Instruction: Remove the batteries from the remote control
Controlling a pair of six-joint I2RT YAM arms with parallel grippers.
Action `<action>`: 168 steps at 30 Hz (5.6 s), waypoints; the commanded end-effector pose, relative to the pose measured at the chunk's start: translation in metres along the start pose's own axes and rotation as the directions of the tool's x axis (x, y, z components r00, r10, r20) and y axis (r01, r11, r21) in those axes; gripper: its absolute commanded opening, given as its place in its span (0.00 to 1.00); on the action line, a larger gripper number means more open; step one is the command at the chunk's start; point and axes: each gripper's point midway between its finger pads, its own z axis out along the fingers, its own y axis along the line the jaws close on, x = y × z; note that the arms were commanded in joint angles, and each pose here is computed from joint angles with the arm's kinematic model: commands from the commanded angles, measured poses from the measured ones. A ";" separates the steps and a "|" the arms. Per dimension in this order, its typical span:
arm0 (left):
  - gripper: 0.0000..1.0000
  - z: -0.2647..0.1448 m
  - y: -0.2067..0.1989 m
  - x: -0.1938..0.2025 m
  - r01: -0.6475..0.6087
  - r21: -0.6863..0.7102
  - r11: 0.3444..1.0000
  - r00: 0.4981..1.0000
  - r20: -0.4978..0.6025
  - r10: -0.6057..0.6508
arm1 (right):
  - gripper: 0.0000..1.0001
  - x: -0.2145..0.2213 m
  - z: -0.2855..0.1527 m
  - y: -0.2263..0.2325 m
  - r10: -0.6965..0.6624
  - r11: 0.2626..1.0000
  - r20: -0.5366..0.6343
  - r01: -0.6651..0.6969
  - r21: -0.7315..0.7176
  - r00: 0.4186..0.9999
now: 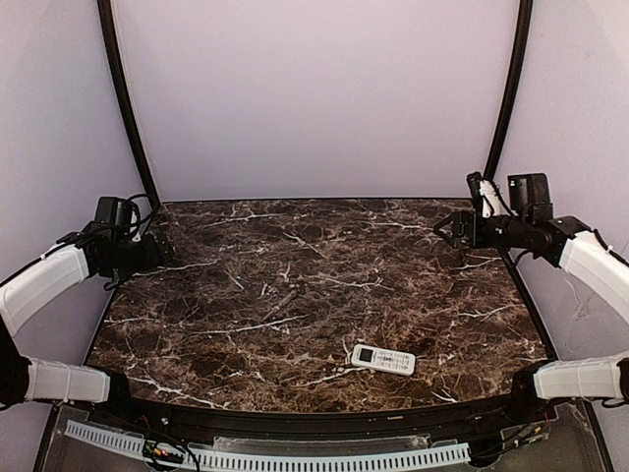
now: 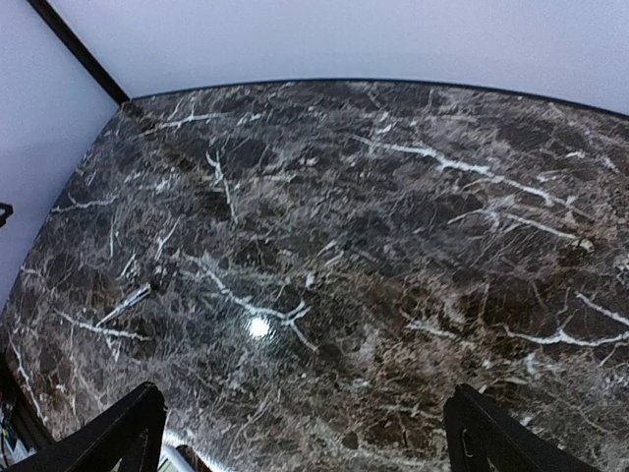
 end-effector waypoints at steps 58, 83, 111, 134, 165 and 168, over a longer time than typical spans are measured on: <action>1.00 -0.028 -0.022 0.033 -0.238 0.180 0.954 0.947 -0.176 0.269 | 0.91 0.281 0.048 0.101 -0.536 0.796 -0.765 0.516 -0.316 0.357; 1.00 -0.029 -0.022 0.034 -0.240 0.182 0.954 0.947 -0.175 0.271 | 0.45 0.270 0.056 0.117 -0.565 0.793 -0.727 0.501 -0.347 0.391; 0.93 -0.066 -0.150 0.063 -0.085 0.703 0.706 0.934 -0.190 0.301 | 0.33 0.129 0.102 0.212 -0.554 0.830 -0.271 0.497 -0.253 0.787; 0.81 -0.083 -0.306 0.097 -0.058 0.896 0.440 0.912 -0.132 0.388 | 0.30 0.091 0.100 0.249 -0.489 0.847 -0.135 0.432 -0.309 0.862; 0.00 -0.075 -0.335 0.094 0.105 0.787 0.608 0.898 -0.337 0.282 | 0.89 0.075 0.076 0.255 -0.480 0.809 0.051 0.465 -0.359 0.876; 0.00 -0.083 -0.338 0.090 0.151 0.788 0.596 0.896 -0.364 0.255 | 0.90 0.075 0.072 0.257 -0.469 0.800 0.080 0.462 -0.384 0.879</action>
